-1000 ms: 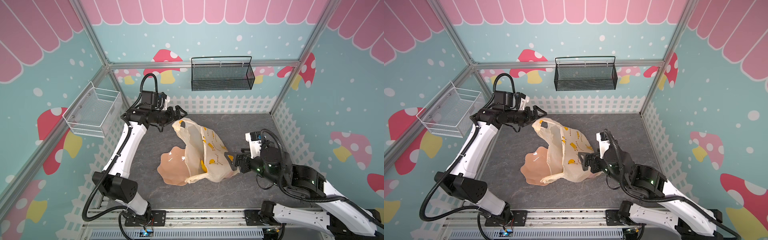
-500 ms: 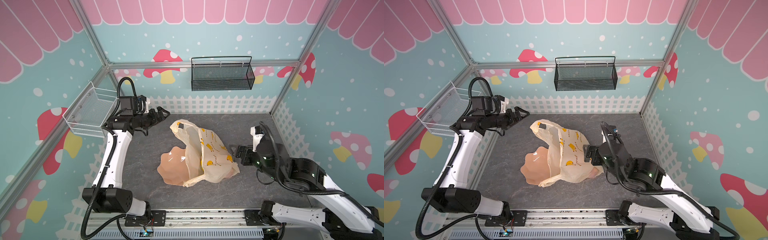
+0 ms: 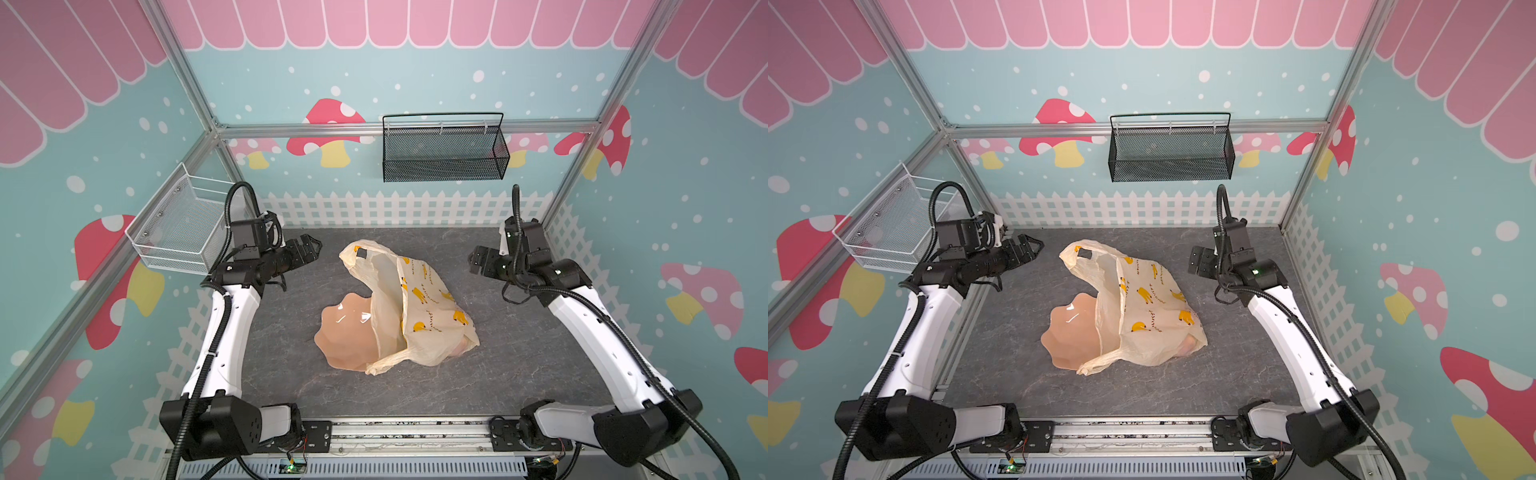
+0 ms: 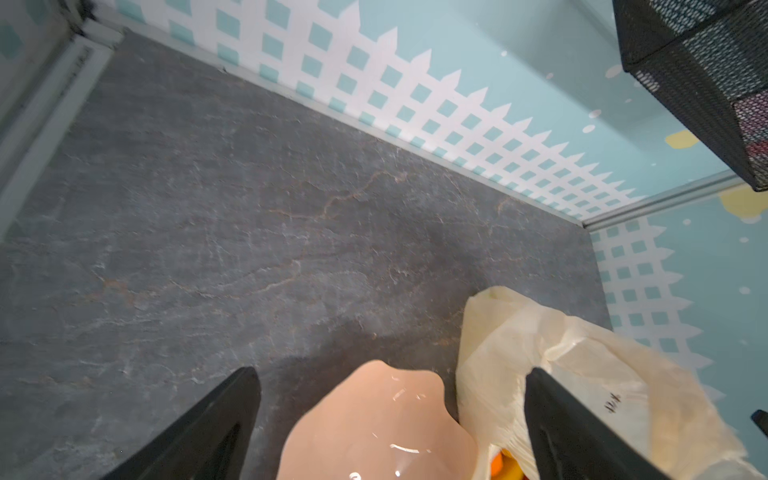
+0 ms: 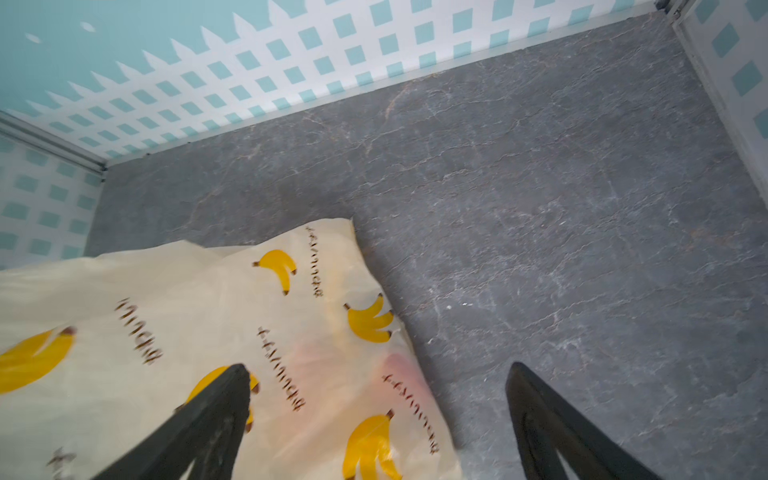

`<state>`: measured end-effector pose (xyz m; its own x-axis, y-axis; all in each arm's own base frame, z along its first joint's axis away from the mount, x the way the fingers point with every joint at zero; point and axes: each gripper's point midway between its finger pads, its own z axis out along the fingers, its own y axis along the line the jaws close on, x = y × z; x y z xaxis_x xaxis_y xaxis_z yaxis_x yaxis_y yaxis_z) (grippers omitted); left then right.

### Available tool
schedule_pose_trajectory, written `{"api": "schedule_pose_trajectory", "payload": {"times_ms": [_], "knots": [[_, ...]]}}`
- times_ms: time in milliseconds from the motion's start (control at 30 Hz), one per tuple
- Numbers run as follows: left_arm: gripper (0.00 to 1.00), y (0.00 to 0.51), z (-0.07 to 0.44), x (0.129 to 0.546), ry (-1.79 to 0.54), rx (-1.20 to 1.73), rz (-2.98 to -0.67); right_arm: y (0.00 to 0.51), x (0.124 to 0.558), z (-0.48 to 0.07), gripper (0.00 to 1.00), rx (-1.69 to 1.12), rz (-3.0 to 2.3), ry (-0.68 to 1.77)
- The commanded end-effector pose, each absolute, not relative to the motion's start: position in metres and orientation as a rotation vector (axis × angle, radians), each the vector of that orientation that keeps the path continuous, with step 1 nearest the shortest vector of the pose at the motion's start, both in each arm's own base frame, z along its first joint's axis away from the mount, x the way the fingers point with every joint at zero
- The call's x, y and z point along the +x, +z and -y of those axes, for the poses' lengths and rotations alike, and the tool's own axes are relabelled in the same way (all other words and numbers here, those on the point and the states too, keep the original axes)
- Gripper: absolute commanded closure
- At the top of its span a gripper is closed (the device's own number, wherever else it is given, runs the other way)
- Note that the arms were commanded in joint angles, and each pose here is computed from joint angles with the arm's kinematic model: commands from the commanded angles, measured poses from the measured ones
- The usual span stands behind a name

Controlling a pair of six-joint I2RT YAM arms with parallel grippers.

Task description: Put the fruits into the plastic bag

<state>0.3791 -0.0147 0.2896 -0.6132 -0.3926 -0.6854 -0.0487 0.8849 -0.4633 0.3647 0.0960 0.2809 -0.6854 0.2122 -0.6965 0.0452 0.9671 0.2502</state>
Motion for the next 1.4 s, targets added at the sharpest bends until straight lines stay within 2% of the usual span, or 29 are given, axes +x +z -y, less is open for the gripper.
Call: {"api": "schedule_pose_trajectory", "payload": {"times_ms": [0, 200, 400, 533, 767, 1033, 1200, 1367], "knots": [[0.01, 0.280, -0.012, 0.383, -0.325, -0.320, -2.096, 0.277, 0.396, -0.078, 0.03, 0.087, -2.250, 0.207], [0.01, 0.230, -0.028, 0.373, -0.179, -0.291, -2.038, 0.252, 0.432, -0.015, 0.03, 0.164, -2.130, 0.052], [0.00, 0.188, -0.021, 0.379, -0.212, -0.234, -1.979, 0.224, 0.430, 0.029, 0.03, 0.167, -1.960, -0.109], [0.01, 0.168, -0.019, 0.381, -0.195, -0.168, -1.889, 0.202, 0.420, 0.035, 0.03, 0.111, -1.874, -0.190], [0.01, 0.140, -0.012, 0.388, -0.212, -0.091, -1.791, 0.162, 0.403, 0.032, 0.03, 0.102, -1.798, -0.181], [0.01, 0.133, -0.005, 0.392, -0.226, -0.039, -1.775, 0.183, 0.373, 0.026, 0.03, 0.002, -1.618, -0.232], [0.01, 0.132, -0.005, 0.394, -0.226, -0.038, -1.784, 0.163, 0.343, 0.032, 0.03, 0.045, -1.619, -0.241], [0.01, 0.129, 0.001, 0.399, -0.221, -0.013, -1.808, 0.162, 0.347, 0.031, 0.03, 0.036, -1.594, -0.245]]}}
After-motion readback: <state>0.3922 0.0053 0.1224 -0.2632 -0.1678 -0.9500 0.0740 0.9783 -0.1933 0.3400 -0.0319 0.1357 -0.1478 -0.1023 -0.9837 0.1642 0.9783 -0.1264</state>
